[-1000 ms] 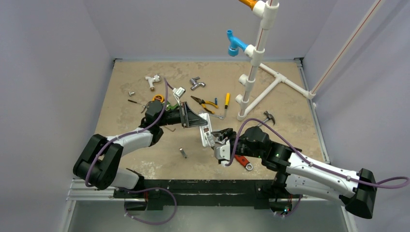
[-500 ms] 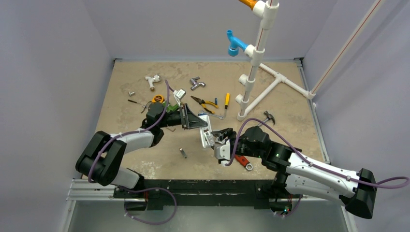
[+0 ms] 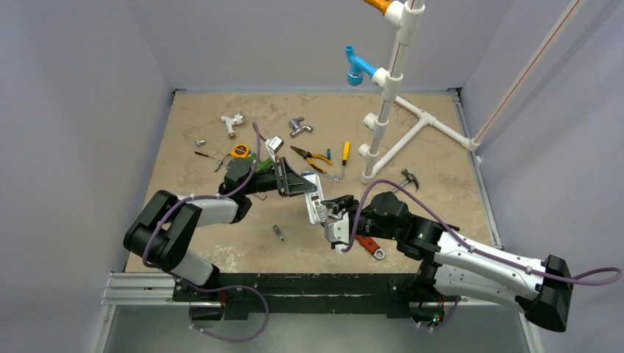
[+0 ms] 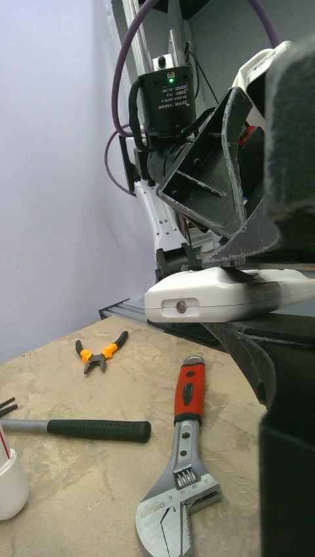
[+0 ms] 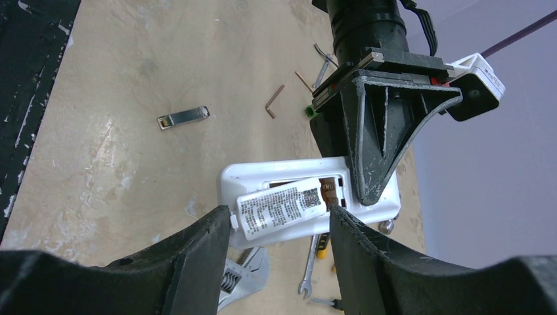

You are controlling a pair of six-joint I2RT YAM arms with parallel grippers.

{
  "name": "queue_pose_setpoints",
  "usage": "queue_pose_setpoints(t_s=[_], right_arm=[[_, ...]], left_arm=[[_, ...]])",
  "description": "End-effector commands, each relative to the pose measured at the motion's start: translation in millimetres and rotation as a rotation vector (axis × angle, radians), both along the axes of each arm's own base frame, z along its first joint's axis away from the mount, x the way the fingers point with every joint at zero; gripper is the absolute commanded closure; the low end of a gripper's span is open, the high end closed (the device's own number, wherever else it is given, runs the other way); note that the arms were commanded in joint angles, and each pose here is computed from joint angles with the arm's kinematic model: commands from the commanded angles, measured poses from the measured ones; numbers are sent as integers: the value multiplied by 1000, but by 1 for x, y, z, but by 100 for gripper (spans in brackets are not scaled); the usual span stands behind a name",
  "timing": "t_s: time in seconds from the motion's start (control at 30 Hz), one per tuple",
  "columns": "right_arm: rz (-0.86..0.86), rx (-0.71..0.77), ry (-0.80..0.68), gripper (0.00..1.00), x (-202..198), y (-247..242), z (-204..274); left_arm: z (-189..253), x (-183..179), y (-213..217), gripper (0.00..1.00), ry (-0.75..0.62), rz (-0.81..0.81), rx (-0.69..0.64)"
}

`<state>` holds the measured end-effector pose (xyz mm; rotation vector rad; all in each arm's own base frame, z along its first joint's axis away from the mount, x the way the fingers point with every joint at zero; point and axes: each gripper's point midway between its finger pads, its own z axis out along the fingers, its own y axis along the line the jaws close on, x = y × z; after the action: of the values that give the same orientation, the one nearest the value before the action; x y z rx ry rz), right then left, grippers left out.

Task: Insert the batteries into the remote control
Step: Remove the battery cover from the remote control.

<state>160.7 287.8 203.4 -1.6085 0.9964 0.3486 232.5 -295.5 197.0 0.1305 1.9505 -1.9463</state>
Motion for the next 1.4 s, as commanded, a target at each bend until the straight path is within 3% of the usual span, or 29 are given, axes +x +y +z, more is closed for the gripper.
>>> queue_pose_setpoints(t_s=[0.0,0.77,1.07,1.17,1.27,1.37], right_arm=[[-8,48,-23,45,3,2,16],[20,77,3,44,-4,5,15],[18,181,57,27,-7,13,30],[25,244,89,23,-10,16,42],[-11,406,152,22,-9,18,73],[-181,605,295,22,12,10,105]], left_arm=[[16,-4,-1,100,-72,-23,-51],[14,-3,-2,100,-53,-23,-44],[13,-2,-3,100,-49,-23,-43],[13,-2,-2,100,-52,-23,-43],[12,-2,-2,100,-52,-21,-43],[13,-2,-2,100,-52,-18,-43]])
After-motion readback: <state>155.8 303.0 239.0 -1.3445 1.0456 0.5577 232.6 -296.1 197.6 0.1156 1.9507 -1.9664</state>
